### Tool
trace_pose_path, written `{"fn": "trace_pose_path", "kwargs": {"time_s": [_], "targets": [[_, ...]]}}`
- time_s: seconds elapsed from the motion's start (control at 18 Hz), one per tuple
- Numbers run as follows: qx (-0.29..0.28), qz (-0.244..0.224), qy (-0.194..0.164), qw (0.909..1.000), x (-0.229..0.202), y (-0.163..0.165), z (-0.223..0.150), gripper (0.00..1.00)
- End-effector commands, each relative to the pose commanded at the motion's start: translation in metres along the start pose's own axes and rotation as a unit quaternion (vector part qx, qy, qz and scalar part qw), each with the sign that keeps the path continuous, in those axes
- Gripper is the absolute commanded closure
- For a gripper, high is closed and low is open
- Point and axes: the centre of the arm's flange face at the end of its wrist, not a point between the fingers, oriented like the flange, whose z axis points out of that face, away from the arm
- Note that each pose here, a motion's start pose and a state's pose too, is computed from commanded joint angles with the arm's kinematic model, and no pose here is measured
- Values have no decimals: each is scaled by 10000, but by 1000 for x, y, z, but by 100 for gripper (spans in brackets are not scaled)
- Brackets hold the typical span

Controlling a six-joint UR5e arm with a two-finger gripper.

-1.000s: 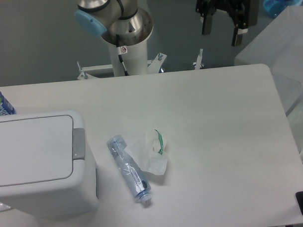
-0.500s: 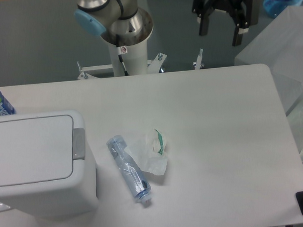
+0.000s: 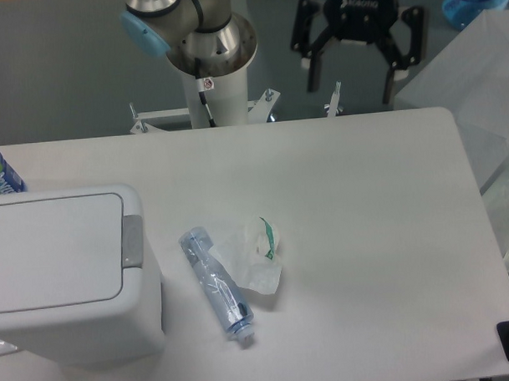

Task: Open the trash can
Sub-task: 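Lower the open gripper toward the clear water bottle beside the trash can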

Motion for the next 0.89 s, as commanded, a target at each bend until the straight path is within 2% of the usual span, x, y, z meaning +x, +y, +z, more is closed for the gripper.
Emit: {"fn": "trace_pose_path", "kwargs": {"time_s": [0.11, 0.28, 0.5, 0.72, 0.89], "targets": [[-13, -194, 215, 9996, 17, -9, 24, 0], [-102, -85, 523, 9985, 37, -18, 57, 0], [-387, -211, 670, 9968, 58, -23, 90, 0], [-483, -669, 869, 9928, 73, -27, 127, 0], [-409, -1164, 842, 9888, 81, -32, 148, 0]]}}
